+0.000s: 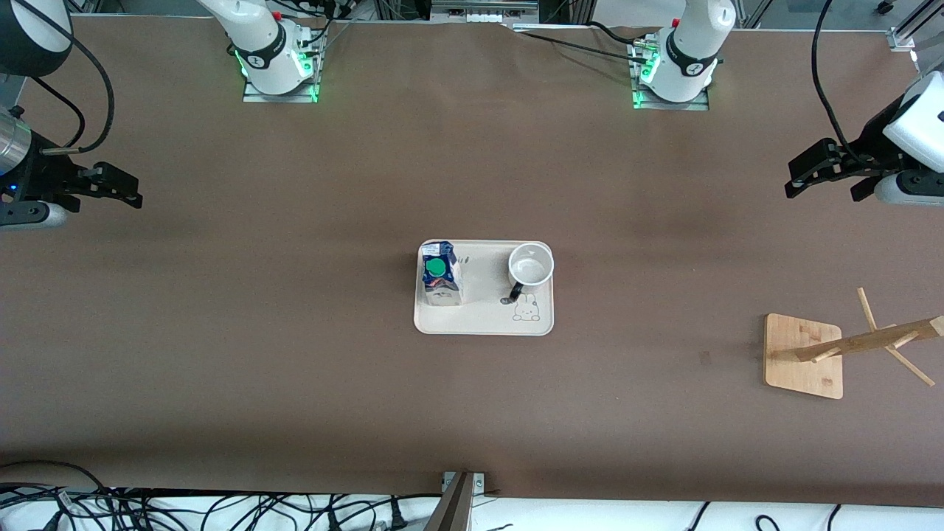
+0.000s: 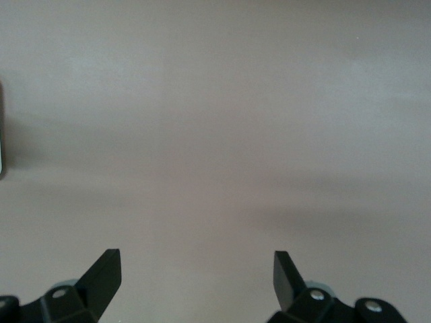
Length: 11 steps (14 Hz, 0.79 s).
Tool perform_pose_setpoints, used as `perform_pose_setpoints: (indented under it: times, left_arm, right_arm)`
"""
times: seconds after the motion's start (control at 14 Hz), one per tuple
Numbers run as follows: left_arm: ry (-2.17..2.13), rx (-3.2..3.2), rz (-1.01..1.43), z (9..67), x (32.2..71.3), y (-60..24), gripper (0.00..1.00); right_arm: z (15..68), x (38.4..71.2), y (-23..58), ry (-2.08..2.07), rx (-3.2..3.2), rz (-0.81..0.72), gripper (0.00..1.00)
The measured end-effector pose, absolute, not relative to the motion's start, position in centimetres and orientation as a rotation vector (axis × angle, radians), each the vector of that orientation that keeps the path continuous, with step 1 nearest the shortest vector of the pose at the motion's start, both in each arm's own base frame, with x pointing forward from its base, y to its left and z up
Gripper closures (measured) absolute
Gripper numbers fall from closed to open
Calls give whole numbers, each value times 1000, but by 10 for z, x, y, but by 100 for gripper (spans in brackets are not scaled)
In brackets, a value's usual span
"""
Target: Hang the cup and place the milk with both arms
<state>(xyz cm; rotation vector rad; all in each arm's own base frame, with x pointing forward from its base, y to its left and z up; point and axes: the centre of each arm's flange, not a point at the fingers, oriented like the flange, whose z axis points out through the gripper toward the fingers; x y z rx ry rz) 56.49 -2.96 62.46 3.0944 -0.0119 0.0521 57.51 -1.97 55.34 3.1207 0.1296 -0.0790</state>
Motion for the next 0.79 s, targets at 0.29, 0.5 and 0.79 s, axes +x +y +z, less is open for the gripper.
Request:
perform_pose_setpoints:
  times: [0.29, 0.5, 0.79]
  left_arm:
    - [60, 3094, 47, 624, 565, -27, 0]
    - [86, 3093, 46, 624, 565, -27, 0]
    - [80, 3095, 16, 615, 569, -30, 0]
  right_arm:
    - [536, 575, -21, 125, 3121, -178, 0]
    - [526, 580, -28, 107, 3121, -192, 0]
    - [526, 582, -29, 104, 3123, -172, 0]
